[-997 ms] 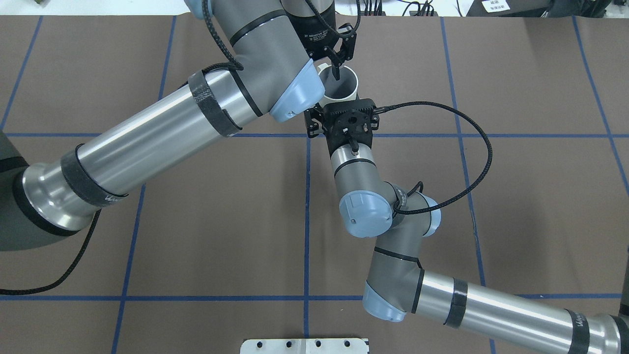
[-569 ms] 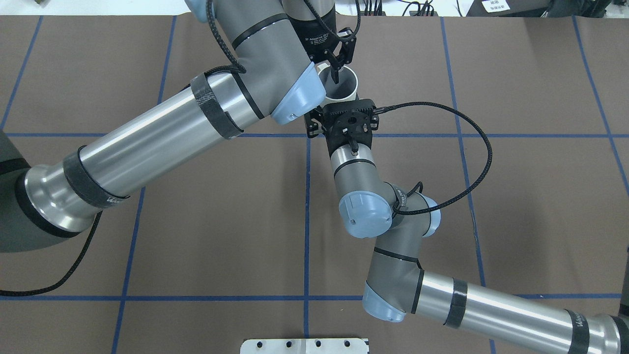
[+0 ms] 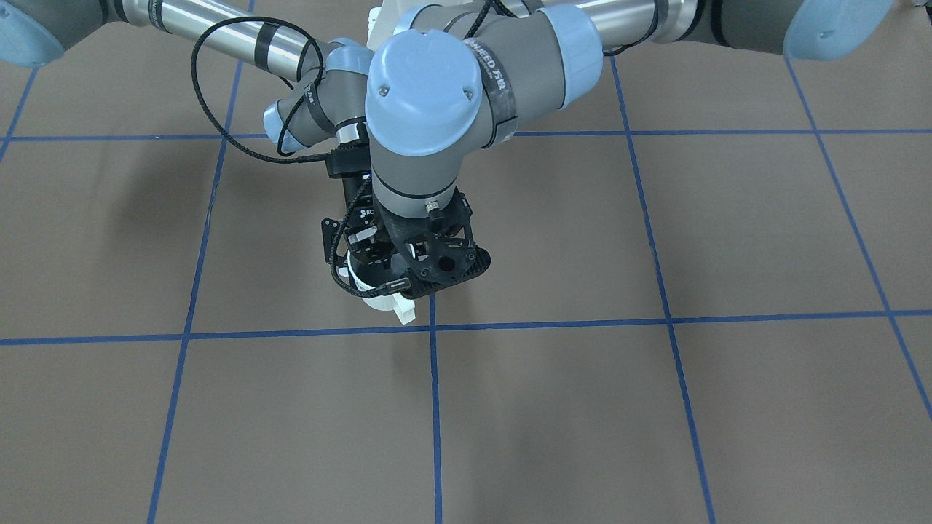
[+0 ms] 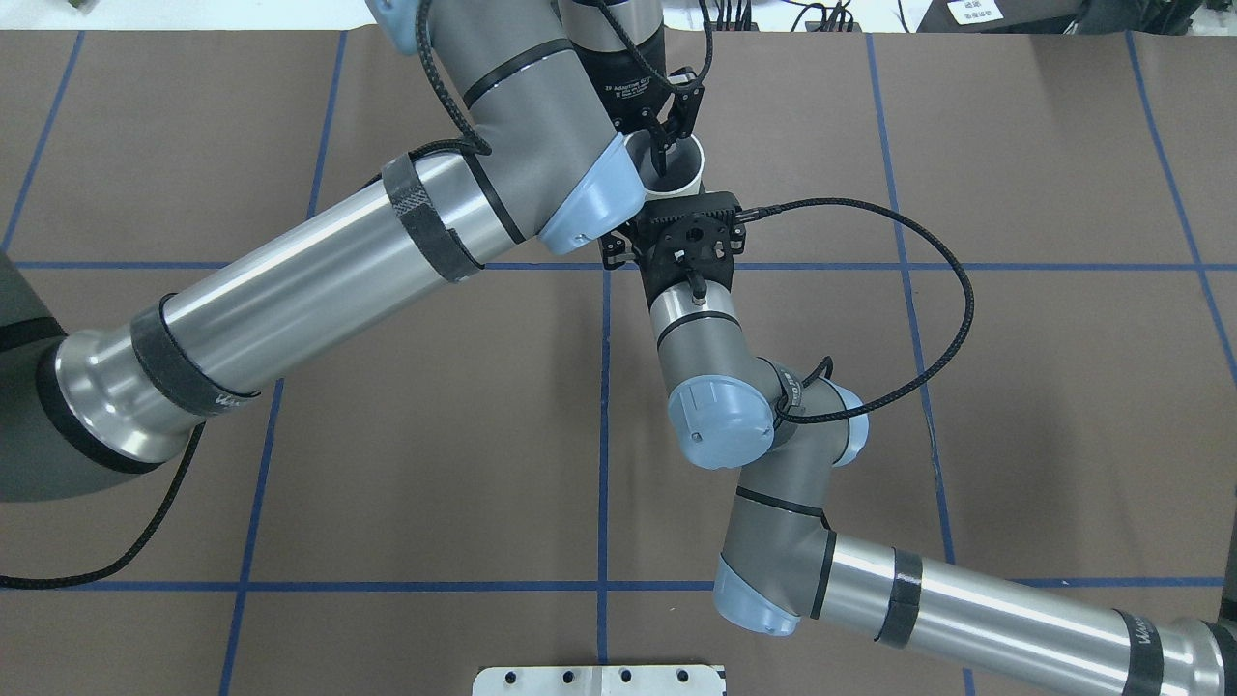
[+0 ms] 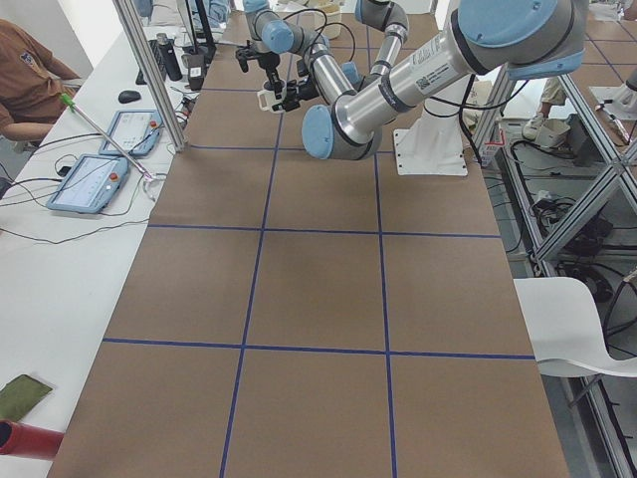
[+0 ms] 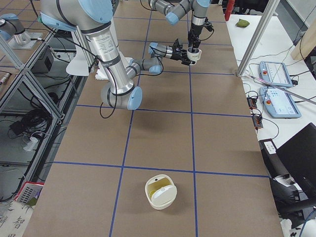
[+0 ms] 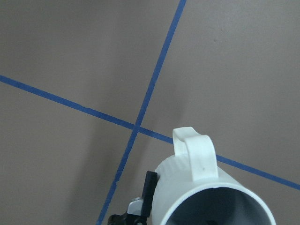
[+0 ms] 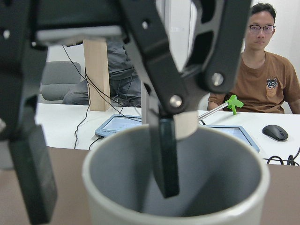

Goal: Left arm hands cup to right arm to dump lemon

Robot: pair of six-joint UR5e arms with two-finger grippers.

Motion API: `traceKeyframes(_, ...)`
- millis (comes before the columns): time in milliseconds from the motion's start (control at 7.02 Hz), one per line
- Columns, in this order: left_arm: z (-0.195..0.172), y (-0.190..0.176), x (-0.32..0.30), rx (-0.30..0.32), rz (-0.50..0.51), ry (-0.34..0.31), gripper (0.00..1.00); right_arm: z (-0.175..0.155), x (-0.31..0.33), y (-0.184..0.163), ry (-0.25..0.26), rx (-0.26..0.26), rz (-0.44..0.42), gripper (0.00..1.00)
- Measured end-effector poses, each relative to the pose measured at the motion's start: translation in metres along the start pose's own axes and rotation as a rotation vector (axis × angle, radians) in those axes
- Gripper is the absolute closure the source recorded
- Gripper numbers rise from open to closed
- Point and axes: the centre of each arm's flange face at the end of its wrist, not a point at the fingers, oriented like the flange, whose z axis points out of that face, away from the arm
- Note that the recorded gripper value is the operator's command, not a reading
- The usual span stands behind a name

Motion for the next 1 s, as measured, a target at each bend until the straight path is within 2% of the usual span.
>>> traceKeyframes(142,0.001,0.001,0.000,-0.001,0.000,-0.001,0.75,0.000,0.001,0.001,0.001,-0.001,-0.001,0.67)
traceKeyframes(285,0.001,0.001,0.000,-0.001,-0.001,-0.001,1.00,0.000,0.001,0.001,0.001,-0.001,-0.002,0.60)
traceKeyframes(427,0.001,0.001,0.000,-0.002,-0.001,-0.001,1.00,0.000,0.002,0.002,0.002,-0.001,-0.003,0.40)
traceKeyframes(569,0.001,0.001,0.000,-0.003,-0.004,-0.002,1.00,0.000,0.004,0.003,0.004,-0.002,-0.005,0.00)
traceKeyframes(997,0.000,0.001,0.000,-0.002,-0.010,-0.005,1.00,-0.004,0.012,0.012,-0.008,-0.002,-0.004,0.00)
